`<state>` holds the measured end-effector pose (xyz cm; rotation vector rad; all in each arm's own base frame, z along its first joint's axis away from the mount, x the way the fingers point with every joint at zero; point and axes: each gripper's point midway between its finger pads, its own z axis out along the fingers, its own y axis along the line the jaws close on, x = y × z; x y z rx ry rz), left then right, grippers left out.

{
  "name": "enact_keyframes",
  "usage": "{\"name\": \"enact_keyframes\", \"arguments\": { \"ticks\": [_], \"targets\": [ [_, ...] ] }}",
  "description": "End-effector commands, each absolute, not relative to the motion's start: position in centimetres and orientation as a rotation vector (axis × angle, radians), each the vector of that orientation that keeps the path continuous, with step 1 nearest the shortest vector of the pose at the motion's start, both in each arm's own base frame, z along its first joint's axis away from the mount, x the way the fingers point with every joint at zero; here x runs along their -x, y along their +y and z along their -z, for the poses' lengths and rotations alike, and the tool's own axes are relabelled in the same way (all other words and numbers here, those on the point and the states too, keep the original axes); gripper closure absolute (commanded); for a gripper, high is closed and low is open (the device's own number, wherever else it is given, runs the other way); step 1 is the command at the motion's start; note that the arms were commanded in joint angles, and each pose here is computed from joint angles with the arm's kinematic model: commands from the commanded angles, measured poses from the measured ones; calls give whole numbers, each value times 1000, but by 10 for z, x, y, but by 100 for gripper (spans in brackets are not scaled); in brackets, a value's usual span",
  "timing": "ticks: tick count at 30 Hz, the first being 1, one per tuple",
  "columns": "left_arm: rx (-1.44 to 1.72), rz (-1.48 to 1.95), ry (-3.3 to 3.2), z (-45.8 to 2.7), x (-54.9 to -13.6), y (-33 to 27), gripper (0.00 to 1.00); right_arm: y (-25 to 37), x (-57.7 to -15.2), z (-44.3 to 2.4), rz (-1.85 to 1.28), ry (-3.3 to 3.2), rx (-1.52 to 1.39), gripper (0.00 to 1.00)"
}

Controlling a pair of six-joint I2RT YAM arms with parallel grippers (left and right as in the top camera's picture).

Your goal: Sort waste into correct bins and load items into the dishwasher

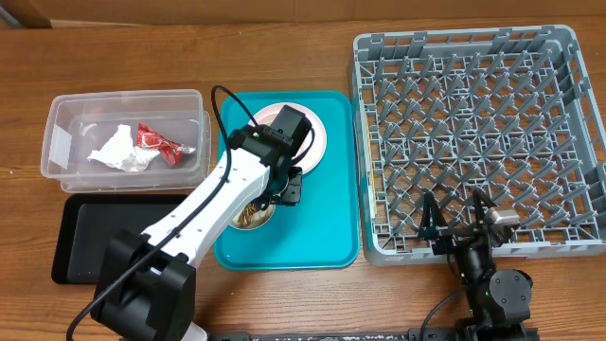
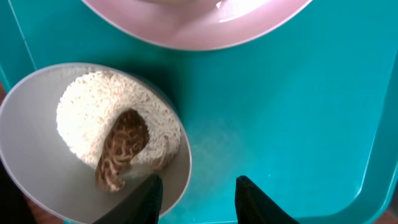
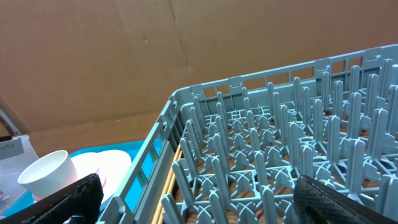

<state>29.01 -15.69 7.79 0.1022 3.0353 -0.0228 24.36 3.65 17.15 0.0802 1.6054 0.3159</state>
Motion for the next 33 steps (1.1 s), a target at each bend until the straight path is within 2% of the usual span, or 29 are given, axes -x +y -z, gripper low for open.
{"name": "enact_keyframes", "arguments": {
  "ticks": [1,33],
  "targets": [
    [-89,5,3024,-74,-290,-155,60,35,-244,-170,-312,1602,-85,0],
    [-87,13,3013,-48,-286,-153,69,35,-244,-170,-312,1602,-85,0]
  ]
}}
